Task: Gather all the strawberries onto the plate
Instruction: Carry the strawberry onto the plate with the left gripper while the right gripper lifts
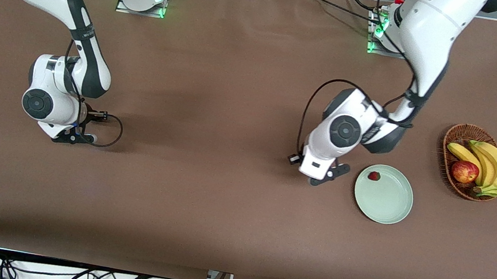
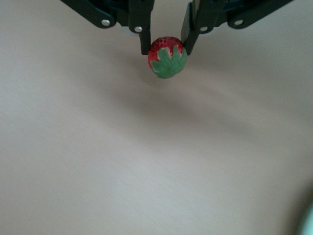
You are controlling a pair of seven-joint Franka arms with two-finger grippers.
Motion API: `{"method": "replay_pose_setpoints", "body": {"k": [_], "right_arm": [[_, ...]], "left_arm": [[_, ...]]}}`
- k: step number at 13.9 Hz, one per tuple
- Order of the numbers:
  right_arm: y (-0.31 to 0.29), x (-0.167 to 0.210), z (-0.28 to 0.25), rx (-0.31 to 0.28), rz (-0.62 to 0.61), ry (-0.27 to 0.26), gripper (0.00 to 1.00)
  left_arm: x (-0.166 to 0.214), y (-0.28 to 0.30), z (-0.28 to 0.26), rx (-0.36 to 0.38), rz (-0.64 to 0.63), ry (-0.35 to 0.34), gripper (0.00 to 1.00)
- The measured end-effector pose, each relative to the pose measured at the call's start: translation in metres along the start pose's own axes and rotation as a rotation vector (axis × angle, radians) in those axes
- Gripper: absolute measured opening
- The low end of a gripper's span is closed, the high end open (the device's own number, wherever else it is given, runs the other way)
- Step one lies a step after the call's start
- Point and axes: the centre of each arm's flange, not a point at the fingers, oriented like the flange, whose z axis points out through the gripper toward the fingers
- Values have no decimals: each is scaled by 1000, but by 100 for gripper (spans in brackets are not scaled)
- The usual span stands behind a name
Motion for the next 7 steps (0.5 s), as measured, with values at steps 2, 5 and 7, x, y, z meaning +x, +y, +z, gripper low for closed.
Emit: {"method": "replay_pose_setpoints", "body": {"k": [2,5,7], "right_arm": [[-2,1,-5,8,3,12,35],[-61,16,-36,139,90,72,35],[-132,24,-64,203,210,97,35]], "left_arm": [[19,-29,-22,60,66,-36,29],[63,-80,-40,98,193,-94,29],[95,-113,-43,88,281,-116,29]]}}
